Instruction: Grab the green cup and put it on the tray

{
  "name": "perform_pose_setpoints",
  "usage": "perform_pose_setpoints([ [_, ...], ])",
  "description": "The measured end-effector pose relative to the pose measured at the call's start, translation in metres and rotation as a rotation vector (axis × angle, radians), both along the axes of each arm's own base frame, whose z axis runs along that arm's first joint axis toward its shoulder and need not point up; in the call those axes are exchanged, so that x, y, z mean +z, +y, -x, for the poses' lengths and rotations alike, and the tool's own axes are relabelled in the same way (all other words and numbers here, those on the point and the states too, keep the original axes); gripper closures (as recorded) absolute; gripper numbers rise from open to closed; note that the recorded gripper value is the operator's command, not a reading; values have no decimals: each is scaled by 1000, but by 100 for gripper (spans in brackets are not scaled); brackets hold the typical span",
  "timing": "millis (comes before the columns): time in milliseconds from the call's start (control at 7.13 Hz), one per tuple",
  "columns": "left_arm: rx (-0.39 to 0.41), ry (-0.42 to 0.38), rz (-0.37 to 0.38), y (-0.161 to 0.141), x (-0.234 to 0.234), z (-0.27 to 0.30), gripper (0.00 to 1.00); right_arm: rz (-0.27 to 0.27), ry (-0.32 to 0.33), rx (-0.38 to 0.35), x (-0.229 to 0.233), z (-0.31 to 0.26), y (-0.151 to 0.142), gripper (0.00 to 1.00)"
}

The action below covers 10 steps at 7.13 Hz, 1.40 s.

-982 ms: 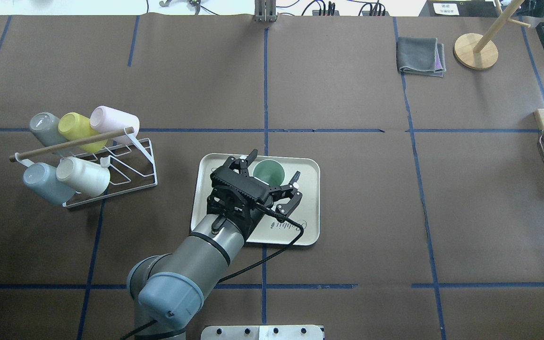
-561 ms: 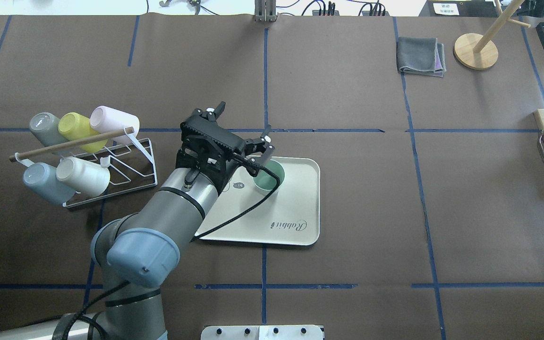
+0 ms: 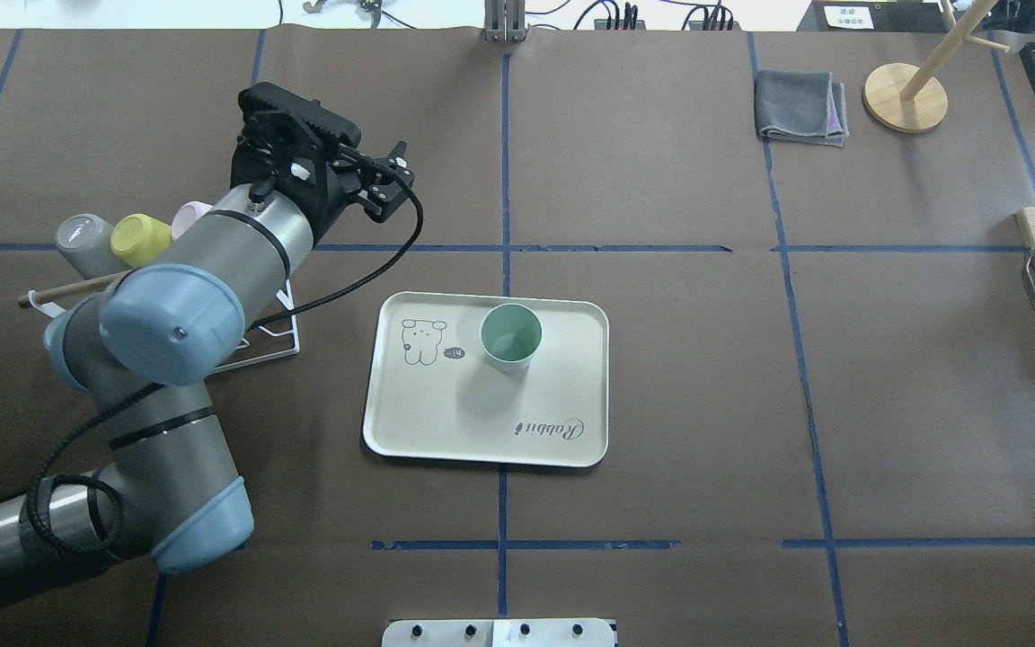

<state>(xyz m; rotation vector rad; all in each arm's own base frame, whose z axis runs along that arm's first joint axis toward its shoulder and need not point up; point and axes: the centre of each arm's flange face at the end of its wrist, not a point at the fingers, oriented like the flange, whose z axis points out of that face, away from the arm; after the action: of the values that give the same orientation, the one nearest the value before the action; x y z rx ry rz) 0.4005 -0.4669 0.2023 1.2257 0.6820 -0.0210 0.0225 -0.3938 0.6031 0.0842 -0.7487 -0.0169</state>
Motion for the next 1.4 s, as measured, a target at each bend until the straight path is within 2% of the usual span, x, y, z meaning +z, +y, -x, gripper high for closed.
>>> perform_pose_setpoints([
  [421,130,-49,218,-41,88,112,0,-5,0,0,-2,0,-1,0],
  [561,189,-50,332,-52,121,157,0,-6,0,0,-3,0,-1,0],
  [701,246,-40,477,-62,150,207,0,-8,0,-1,-3,0,-1,0],
  [842,292,-35,600,-64,180,251,0,-8,0,-2,-3,0,-2,0],
  [982,336,-57,687,-59,219,295,0,-7,0,-2,-2,0,-4,0],
  [1403,520,-155,878,-29,347,399,0,-2,-6,-14,1,-1,-3,0],
])
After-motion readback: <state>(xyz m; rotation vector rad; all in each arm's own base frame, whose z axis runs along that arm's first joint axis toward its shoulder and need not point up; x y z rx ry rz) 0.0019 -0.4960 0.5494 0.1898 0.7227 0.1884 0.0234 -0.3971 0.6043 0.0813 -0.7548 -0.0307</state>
